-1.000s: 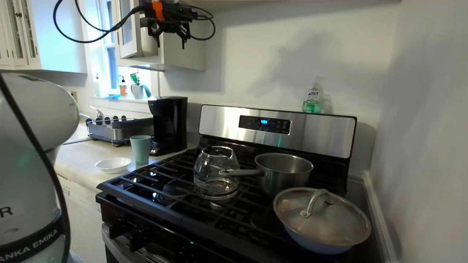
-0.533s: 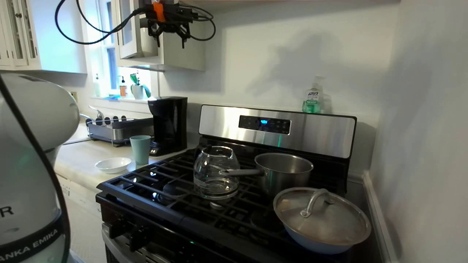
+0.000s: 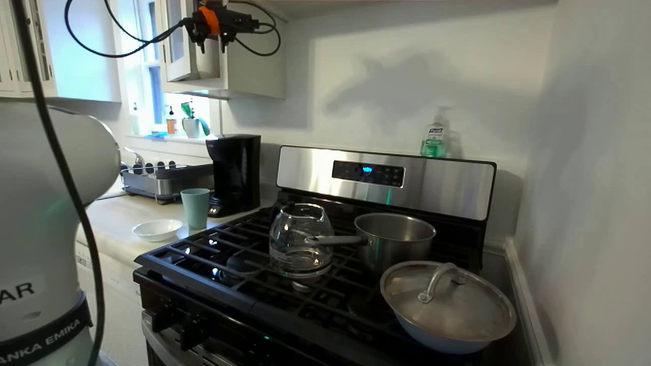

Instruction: Open the top wall cupboard door

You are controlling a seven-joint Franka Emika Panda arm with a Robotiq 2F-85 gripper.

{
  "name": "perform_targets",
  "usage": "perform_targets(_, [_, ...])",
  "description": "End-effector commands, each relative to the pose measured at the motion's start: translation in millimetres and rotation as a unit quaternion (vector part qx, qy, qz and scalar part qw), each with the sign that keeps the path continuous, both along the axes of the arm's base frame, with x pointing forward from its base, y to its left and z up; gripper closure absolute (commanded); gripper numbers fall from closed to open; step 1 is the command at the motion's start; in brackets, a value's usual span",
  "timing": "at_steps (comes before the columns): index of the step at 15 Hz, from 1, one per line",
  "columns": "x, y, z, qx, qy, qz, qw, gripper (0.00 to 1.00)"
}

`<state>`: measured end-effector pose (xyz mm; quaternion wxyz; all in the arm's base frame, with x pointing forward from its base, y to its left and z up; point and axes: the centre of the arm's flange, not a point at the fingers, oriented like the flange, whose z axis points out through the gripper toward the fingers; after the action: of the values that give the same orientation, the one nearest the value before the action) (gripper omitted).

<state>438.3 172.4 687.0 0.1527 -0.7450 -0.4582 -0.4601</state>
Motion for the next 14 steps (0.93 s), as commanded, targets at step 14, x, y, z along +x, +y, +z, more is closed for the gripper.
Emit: perform_targets(14, [42.0,39.4,-17.2,0.135,-0.011,0.139,0.9810,1.00])
